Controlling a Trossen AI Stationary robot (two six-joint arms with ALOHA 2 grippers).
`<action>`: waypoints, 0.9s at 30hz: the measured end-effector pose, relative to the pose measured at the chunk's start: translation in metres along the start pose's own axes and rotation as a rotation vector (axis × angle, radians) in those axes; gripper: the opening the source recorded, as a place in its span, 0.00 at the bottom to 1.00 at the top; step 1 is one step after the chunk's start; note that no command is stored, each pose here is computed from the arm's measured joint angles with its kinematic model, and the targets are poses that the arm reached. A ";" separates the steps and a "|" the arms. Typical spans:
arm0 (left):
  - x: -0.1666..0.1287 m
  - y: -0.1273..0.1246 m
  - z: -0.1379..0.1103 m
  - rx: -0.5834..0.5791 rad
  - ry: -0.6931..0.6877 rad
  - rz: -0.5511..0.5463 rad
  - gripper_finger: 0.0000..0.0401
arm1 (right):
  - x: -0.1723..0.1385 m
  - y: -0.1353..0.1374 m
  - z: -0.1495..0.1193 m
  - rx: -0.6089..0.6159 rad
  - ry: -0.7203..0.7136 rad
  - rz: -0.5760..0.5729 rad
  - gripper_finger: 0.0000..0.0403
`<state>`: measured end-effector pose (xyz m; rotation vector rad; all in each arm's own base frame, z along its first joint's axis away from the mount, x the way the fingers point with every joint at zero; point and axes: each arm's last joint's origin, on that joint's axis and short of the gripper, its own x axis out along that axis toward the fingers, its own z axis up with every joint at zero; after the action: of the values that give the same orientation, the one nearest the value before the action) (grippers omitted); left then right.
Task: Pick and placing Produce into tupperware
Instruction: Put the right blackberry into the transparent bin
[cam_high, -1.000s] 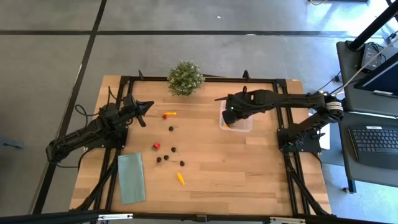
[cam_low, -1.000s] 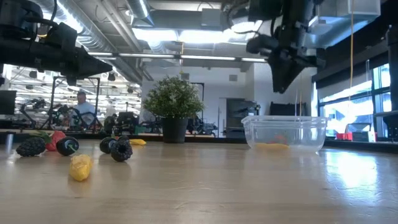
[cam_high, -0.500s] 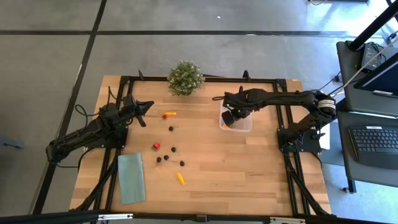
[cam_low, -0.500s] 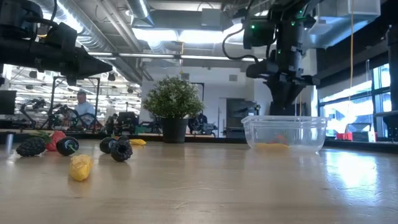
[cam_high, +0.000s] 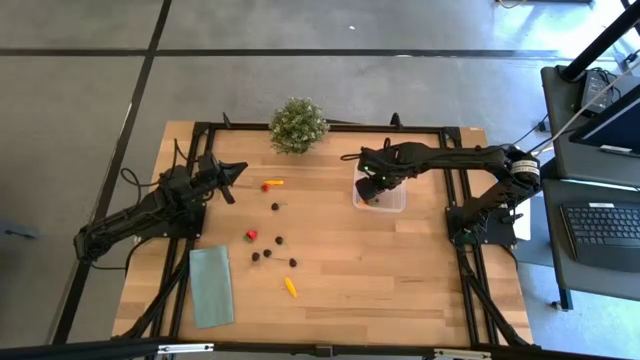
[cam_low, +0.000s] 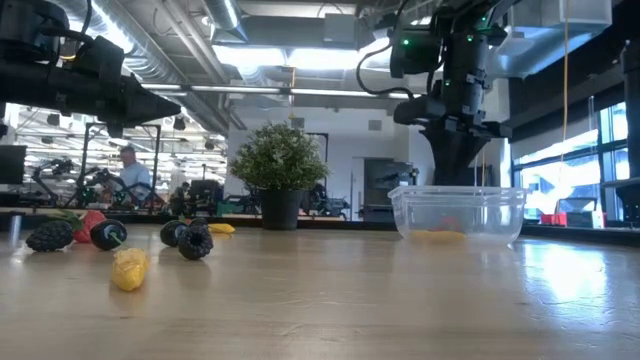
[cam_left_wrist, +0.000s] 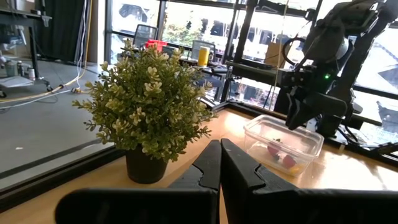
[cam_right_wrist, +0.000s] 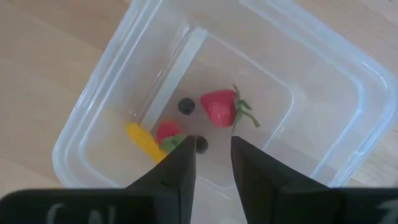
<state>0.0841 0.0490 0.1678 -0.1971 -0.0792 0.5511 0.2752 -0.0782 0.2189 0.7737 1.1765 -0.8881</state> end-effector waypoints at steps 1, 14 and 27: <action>0.000 0.000 0.000 0.000 0.000 0.000 0.00 | 0.000 0.000 0.000 -0.006 0.000 0.000 0.26; 0.000 0.000 0.000 0.000 0.000 0.000 0.00 | -0.009 0.030 0.024 -0.104 -0.215 0.376 0.56; 0.000 0.000 0.000 0.000 0.000 0.000 0.00 | -0.039 0.091 -0.006 -0.746 -0.603 0.614 0.69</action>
<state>0.0841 0.0490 0.1678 -0.1971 -0.0792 0.5511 0.3476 -0.0252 0.2604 0.1848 0.5844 -0.1017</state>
